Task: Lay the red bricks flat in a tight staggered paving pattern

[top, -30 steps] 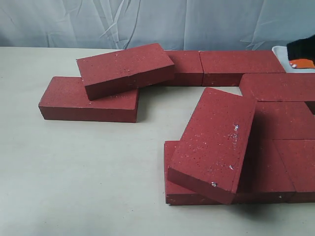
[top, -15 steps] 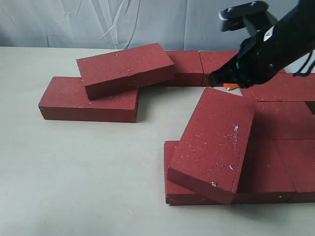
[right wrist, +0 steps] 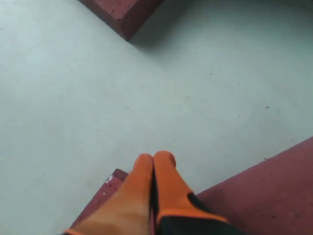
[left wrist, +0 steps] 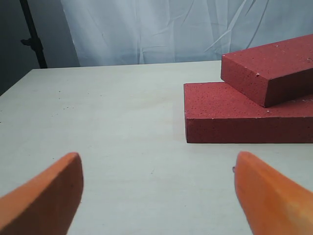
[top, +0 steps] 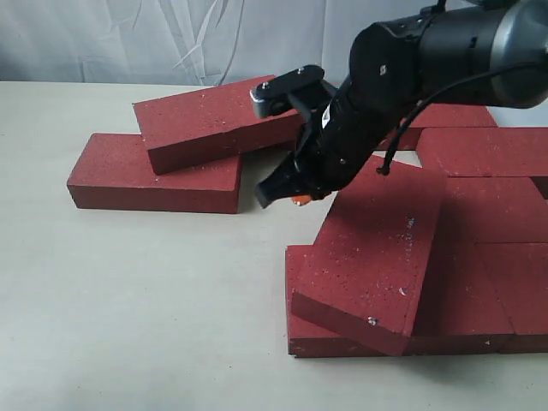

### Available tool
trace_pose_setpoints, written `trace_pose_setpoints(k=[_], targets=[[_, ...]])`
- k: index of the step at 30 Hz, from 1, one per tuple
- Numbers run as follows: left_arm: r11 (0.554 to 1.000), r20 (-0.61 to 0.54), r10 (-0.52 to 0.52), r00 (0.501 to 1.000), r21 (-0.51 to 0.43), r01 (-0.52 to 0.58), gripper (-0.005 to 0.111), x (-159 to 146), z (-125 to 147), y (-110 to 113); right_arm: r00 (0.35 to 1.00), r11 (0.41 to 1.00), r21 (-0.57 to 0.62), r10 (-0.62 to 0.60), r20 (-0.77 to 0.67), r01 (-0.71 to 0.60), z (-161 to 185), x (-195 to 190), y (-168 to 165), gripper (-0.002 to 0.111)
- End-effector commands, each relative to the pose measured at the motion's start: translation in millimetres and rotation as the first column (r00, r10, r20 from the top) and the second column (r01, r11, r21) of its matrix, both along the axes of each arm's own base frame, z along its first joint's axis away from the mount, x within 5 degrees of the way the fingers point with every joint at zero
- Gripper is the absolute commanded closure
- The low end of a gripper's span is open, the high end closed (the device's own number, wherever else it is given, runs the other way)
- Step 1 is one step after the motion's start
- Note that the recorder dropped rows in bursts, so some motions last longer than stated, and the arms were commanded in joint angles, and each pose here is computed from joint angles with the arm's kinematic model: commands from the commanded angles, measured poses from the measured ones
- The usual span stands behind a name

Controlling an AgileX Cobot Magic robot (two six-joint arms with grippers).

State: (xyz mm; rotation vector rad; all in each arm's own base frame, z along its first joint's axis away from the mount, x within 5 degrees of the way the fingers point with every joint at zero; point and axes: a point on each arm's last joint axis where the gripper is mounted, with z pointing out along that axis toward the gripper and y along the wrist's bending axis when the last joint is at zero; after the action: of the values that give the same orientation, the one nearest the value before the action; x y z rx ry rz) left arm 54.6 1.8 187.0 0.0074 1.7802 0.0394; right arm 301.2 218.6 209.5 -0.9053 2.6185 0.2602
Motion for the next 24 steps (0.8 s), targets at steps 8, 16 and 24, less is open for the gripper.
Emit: trace_pose_setpoints(k=[8, 16, 24], targets=[[1.000, 0.010, -0.002, 1.000, -0.007, 0.002, 0.027, 0, 0, 0, 0.998, 0.973, -0.230, -0.041, -0.044, 0.029, -14, 0, -17, 0.109], [1.000, 0.010, -0.002, 1.000, -0.007, 0.002, 0.027, 0, 0, 0, 0.993, 0.940, -0.325, -0.116, -0.027, 0.101, -14, 11, -41, 0.109], [1.000, 0.010, -0.002, 1.000, -0.007, 0.002, 0.027, 0, 0, 0, 0.973, 0.911, -0.363, -0.226, -0.048, 0.194, -14, 26, -80, 0.109]])
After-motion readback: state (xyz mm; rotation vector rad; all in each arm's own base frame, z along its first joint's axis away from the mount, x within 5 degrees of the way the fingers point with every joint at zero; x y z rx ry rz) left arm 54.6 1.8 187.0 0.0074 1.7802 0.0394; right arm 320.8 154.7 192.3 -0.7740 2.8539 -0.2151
